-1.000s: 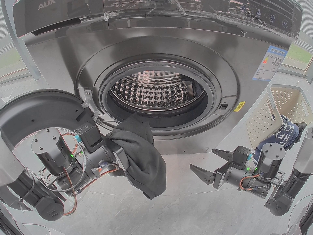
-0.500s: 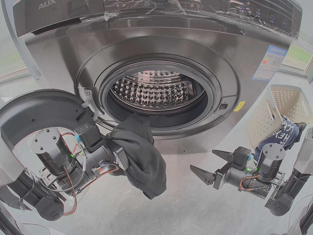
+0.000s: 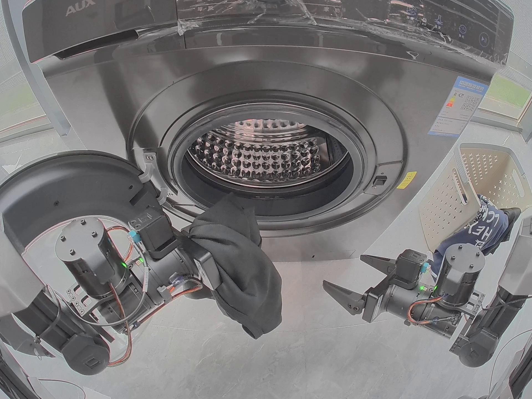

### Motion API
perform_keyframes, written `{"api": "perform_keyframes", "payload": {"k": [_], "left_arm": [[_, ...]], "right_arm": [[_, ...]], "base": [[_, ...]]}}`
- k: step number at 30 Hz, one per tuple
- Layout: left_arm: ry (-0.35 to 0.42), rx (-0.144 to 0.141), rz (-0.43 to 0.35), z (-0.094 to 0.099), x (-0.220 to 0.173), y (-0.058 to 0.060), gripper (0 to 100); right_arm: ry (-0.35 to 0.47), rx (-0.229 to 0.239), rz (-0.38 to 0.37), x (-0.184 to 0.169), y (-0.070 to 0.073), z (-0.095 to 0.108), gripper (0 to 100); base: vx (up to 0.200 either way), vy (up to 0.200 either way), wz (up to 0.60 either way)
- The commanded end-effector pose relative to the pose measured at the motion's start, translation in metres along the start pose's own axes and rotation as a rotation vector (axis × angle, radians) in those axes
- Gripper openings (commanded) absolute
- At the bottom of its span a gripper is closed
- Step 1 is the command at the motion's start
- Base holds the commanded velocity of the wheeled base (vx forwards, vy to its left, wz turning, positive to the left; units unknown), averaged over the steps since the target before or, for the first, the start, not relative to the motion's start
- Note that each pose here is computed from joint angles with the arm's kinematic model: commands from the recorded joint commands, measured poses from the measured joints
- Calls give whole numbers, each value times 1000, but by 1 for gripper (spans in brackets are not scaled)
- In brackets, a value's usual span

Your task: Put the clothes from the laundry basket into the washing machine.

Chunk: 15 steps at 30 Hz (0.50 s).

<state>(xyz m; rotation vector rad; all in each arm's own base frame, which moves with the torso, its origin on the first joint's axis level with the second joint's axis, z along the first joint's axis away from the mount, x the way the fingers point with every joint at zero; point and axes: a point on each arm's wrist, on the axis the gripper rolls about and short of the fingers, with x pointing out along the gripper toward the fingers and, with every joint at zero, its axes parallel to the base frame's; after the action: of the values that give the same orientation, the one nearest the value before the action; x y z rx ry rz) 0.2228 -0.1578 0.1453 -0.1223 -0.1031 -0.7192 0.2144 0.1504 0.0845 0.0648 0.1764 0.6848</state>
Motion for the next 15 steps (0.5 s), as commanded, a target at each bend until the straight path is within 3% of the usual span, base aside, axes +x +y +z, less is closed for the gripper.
{"api": "perform_keyframes", "payload": {"k": [1, 5, 15], "left_arm": [[4, 1, 2, -1, 0, 0, 0], [11, 0, 2, -3, 1, 0, 0], [16, 1, 4, -5, 2, 1, 0]], "right_arm": [[0, 0, 1, 0, 0, 0, 100], [1, 0, 1, 0, 0, 0, 100], [1, 1, 2, 0, 0, 0, 100]], "base": [[0, -200, 0], [0, -200, 0], [0, 0, 0]]}}
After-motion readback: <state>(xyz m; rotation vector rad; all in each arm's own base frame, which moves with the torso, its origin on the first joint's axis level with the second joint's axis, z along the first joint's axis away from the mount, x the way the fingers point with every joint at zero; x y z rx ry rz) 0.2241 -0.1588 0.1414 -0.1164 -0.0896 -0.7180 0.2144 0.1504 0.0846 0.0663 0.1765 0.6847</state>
